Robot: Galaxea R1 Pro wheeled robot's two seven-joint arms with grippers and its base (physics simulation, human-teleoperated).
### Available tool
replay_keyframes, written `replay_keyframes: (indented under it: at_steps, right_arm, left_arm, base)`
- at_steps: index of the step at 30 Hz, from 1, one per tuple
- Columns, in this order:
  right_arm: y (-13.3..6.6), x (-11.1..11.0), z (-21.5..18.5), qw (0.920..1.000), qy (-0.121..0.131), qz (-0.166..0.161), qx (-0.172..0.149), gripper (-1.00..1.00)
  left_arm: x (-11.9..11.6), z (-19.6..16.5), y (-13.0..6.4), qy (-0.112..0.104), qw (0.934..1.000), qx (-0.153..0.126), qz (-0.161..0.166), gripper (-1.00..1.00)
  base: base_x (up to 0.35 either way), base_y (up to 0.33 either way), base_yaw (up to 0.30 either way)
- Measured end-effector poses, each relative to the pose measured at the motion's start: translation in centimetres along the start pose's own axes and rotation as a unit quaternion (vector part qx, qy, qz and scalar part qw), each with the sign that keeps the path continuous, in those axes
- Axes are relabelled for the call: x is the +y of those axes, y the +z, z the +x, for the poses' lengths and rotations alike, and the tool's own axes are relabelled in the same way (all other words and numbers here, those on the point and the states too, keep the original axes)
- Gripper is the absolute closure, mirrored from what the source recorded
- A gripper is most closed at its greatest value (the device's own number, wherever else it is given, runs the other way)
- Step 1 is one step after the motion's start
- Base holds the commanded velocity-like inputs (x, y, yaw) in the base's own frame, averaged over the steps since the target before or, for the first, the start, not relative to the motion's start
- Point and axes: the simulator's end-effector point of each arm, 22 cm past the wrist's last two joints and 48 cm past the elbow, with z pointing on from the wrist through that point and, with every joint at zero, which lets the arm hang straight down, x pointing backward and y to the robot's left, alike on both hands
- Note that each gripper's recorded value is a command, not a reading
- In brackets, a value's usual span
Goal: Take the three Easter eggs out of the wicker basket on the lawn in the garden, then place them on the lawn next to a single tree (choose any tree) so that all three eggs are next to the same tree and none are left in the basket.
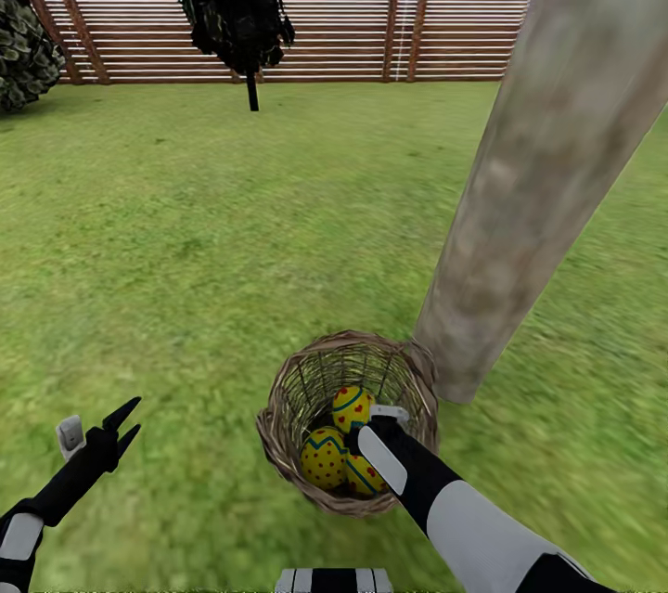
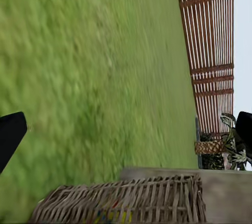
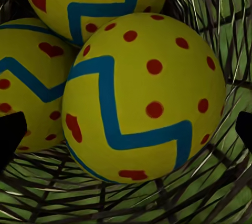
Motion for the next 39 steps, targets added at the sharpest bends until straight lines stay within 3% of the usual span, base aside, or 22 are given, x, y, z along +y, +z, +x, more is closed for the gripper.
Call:
replay_keyframes:
  at_steps: [11, 22, 27, 39]
  right_arm:
    - [1.9, -0.2, 1.5, 0.9998, -0.001, 0.004, 0.018, -1.0]
    - [2.3, -0.1, 0.8, 0.9999, 0.014, 0.003, -0.002, -1.0]
    - [3.2, -0.1, 1.5, 0.9998, 0.016, 0.004, 0.006, -1.0]
    - [4.3, -0.6, 2.5, 0.9998, 0.001, 0.014, 0.017, -1.0]
  left_arm:
    - [2.4, 0.7, 0.0, -0.004, 0.9997, 0.007, -0.021, -1.0]
    - [3.0, 1.0, 0.0, -0.007, 0.9996, 0.008, -0.026, -1.0]
    - [4.1, 1.4, 0.0, -0.009, 0.9993, 0.011, -0.035, -1.0]
    - [5.5, 2.1, 0.0, -0.013, 0.9987, 0.016, -0.047, -1.0]
  base:
    - [0.0, 0.0, 0.0]
    - [0.0, 0.0, 0.0]
    - [0.0, 0.0, 0.0]
    - [0.0, 0.0, 0.0]
